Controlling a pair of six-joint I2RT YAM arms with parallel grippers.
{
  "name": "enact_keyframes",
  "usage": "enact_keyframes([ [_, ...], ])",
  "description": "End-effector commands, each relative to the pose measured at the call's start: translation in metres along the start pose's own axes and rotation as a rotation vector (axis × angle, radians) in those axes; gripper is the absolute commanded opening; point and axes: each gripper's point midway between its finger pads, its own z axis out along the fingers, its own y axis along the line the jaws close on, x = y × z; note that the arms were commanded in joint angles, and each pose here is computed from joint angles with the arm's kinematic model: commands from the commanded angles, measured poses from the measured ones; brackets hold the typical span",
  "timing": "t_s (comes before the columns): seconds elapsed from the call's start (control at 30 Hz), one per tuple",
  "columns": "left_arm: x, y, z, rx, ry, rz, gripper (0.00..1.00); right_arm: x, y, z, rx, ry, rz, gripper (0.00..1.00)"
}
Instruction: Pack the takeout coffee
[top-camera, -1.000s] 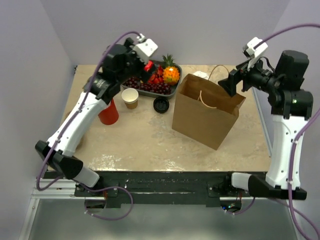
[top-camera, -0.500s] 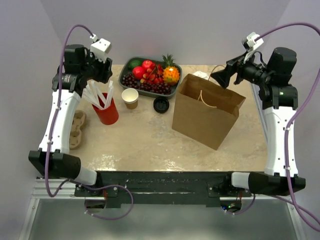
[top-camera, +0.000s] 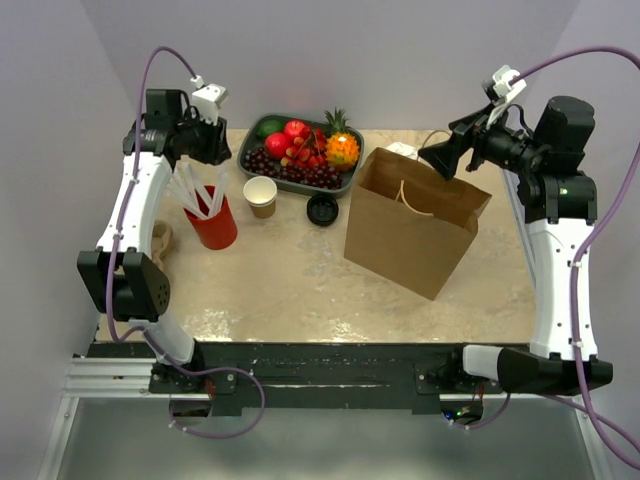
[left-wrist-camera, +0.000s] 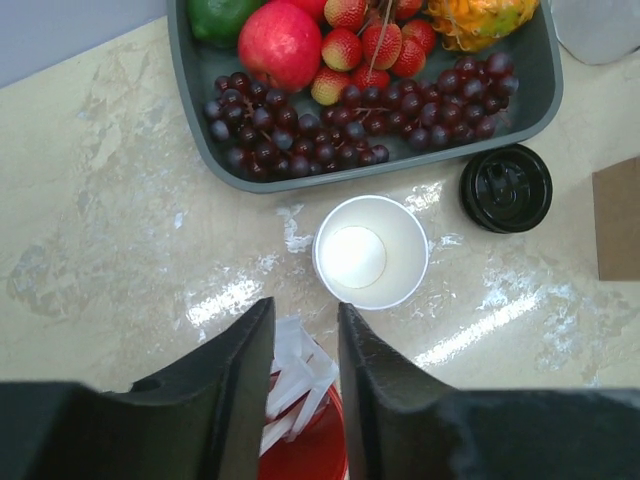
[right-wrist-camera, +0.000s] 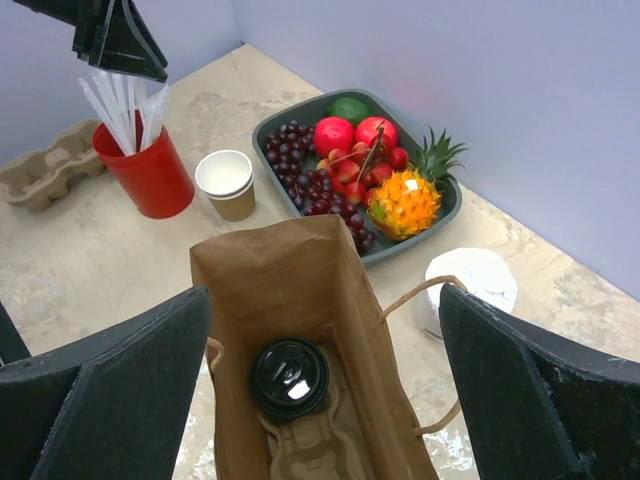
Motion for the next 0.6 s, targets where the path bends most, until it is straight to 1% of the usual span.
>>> enact_keyframes([
  [0.0, -0.017, 0.002, -0.009, -0.004, -0.041, -0.030, 0.42, -0.007, 0.005, -0.004, 0.001, -0.024, -0.029, 0.99],
  [0.07, -0.012, 0.014, -0.013, -0.028, -0.030, -0.042, 0.44, -0.007, 0.004, -0.002, -0.002, -0.028, -0.026, 0.99],
  [0.13, -0.004, 0.018, -0.011, -0.037, 0.007, -0.048, 0.44, -0.008, 0.003, 0.000, -0.003, -0.031, -0.025, 0.99],
  [0.2, 0.005, 0.022, -0.005, -0.037, 0.038, -0.055, 0.47, -0.008, 0.000, 0.001, 0.001, -0.032, -0.021, 0.99],
  [0.23, 0.007, 0.022, -0.003, -0.036, 0.045, -0.059, 0.49, -0.010, 0.000, 0.001, 0.002, -0.035, -0.026, 0.99],
  [0.27, 0.009, 0.024, -0.001, -0.037, 0.050, -0.062, 0.55, -0.010, 0.000, 0.002, 0.003, -0.035, -0.026, 0.99],
  [0.3, 0.010, 0.024, 0.001, -0.030, 0.052, -0.066, 0.56, -0.011, -0.001, 0.002, 0.007, -0.037, -0.028, 0.99],
  [0.33, 0.010, 0.024, 0.002, -0.029, 0.050, -0.066, 0.56, -0.013, -0.002, 0.001, 0.012, -0.039, -0.030, 0.99],
  [0.53, 0.013, 0.021, 0.011, 0.006, 0.058, -0.079, 0.49, -0.010, -0.001, 0.000, 0.008, -0.021, -0.045, 0.99],
  [0.57, 0.015, 0.020, 0.012, 0.009, 0.063, -0.080, 0.45, -0.009, -0.001, 0.000, 0.010, -0.019, -0.050, 0.99],
])
